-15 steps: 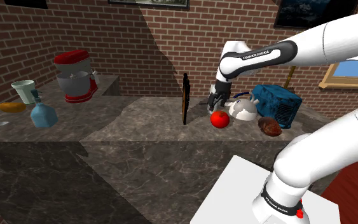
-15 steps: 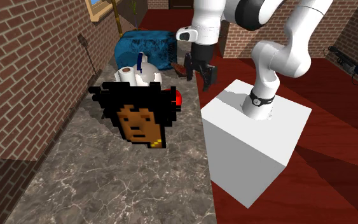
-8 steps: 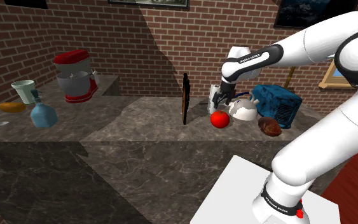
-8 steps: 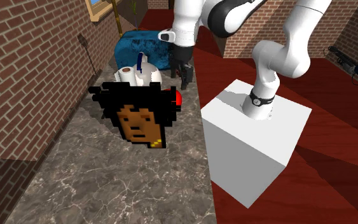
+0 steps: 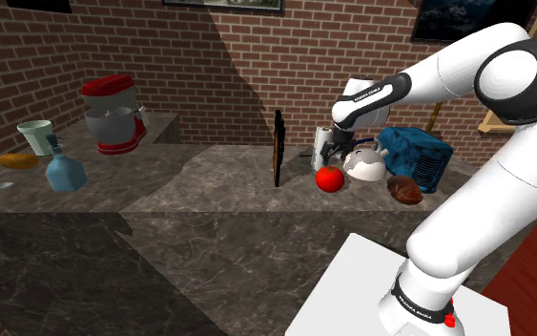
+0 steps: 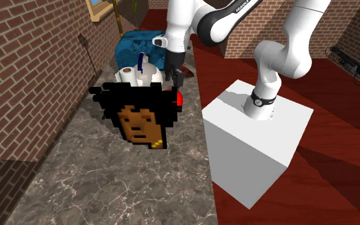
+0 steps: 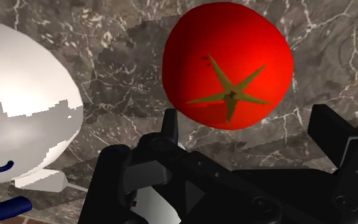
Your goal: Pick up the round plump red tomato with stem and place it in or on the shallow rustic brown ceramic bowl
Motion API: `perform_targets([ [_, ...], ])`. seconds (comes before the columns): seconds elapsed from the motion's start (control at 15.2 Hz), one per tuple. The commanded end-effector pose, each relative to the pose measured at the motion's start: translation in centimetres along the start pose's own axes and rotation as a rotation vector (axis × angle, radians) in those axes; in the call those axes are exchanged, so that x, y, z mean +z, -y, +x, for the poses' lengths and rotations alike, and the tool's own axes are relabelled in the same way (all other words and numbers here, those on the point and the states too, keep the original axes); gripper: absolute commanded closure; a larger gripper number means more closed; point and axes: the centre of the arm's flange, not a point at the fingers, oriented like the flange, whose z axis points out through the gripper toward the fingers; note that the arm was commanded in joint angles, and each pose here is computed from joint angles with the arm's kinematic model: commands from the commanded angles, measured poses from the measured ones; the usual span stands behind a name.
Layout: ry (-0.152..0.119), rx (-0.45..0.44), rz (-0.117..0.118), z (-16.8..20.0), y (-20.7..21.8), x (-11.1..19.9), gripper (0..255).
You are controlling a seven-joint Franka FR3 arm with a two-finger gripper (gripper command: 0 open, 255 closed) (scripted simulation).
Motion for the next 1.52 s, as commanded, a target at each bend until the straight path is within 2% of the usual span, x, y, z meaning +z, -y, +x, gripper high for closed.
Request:
perform_targets([
  [0.0, -0.001, 0.000, 0.000, -0.1, 0.0, 1.1, 0],
  [0.07, -0.001, 0.000, 0.000, -0.1, 0.0, 1.9, 0],
  [0.59, -0.001, 0.000, 0.000, -0.1, 0.0, 1.9, 0],
  [0.66, -0.001, 0.000, 0.000, -0.1, 0.0, 1.9, 255],
  [1.25, -0.001, 0.000, 0.000, -0.1, 0.0, 1.9, 255],
  [1.45, -0.001, 0.000, 0.000, 0.1, 0.0, 0.4, 255],
])
